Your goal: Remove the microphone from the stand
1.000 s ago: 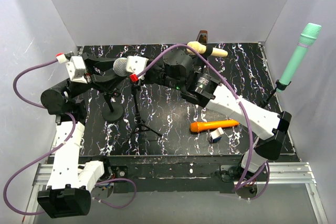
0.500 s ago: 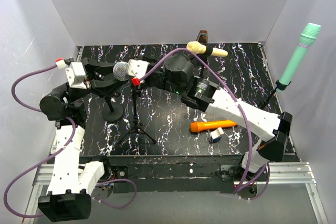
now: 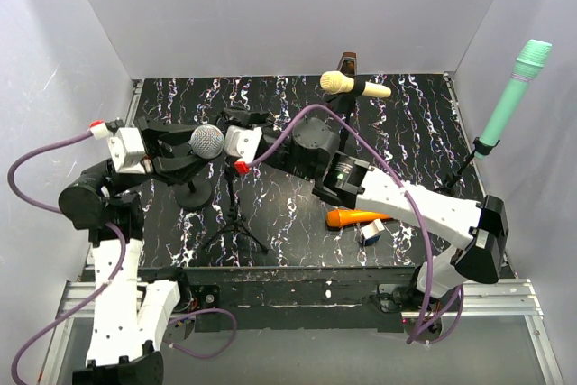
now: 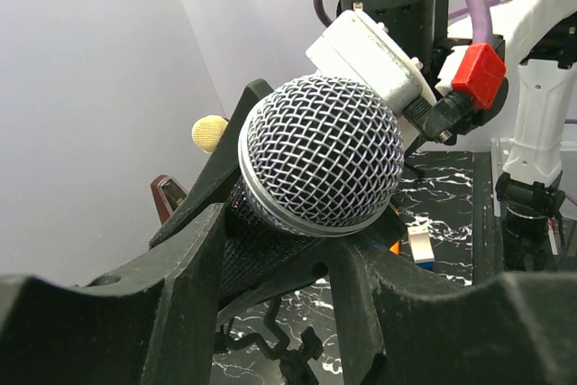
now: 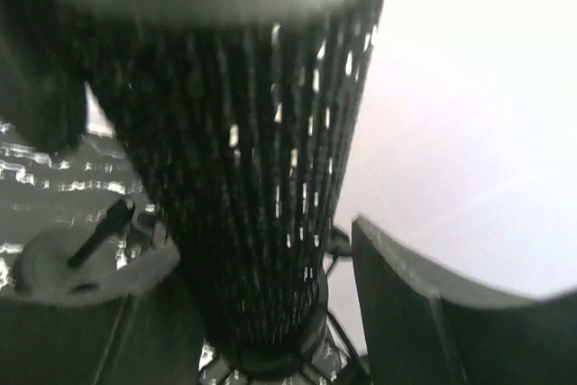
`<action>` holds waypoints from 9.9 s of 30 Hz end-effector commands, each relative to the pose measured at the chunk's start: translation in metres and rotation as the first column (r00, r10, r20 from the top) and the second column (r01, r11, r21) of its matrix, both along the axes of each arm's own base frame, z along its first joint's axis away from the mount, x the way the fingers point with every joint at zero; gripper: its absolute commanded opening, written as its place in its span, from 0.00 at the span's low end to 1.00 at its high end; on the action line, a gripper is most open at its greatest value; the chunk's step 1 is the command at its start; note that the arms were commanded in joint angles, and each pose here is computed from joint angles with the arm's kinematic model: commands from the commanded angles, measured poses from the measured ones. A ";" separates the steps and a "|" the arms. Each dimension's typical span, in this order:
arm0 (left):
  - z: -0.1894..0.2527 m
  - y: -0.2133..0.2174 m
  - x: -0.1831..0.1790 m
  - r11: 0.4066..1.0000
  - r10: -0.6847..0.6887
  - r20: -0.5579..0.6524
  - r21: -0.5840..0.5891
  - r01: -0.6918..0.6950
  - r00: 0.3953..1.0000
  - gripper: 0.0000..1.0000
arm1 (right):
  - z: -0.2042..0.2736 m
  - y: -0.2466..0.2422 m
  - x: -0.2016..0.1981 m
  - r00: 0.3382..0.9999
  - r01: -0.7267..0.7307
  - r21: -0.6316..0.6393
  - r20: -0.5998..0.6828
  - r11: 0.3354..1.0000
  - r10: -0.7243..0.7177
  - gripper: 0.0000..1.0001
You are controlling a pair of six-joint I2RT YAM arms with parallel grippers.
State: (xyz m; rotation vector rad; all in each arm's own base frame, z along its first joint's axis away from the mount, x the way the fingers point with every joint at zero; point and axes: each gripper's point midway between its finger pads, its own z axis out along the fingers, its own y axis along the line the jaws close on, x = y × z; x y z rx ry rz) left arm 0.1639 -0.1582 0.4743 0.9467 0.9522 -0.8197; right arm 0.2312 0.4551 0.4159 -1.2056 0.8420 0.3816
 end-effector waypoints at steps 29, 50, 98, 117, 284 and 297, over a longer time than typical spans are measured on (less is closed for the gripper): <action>0.013 0.014 -0.063 0.964 0.261 0.161 -0.087 -0.250 0.952 0.51 | -0.073 -0.044 0.028 0.971 0.038 -0.250 -0.220 0.967 -0.095 0.44; 0.016 0.011 0.023 0.987 0.095 -0.009 -0.130 -0.095 0.995 0.86 | -0.071 -0.015 0.020 0.983 0.072 -0.299 -0.139 0.952 -0.118 0.33; 0.008 0.027 -0.086 0.906 0.412 0.226 0.000 -0.422 0.883 0.00 | -0.062 -0.029 0.013 0.971 0.088 -0.257 -0.195 0.962 -0.141 0.70; 0.019 0.052 -0.065 0.819 0.570 0.124 -0.007 -0.574 0.812 0.00 | 0.010 -0.009 -0.092 0.915 -0.235 -0.146 -0.368 0.961 0.168 0.64; -0.063 0.028 0.208 0.821 0.473 -0.699 0.130 -0.555 0.536 0.00 | -0.066 -0.154 0.012 0.310 -0.117 -0.134 -0.946 0.984 -0.092 0.79; -0.097 0.044 0.236 0.681 0.353 -0.916 0.109 -0.725 0.193 0.00 | -0.101 -0.080 0.031 0.208 -0.046 -0.028 -0.978 0.999 -0.018 0.75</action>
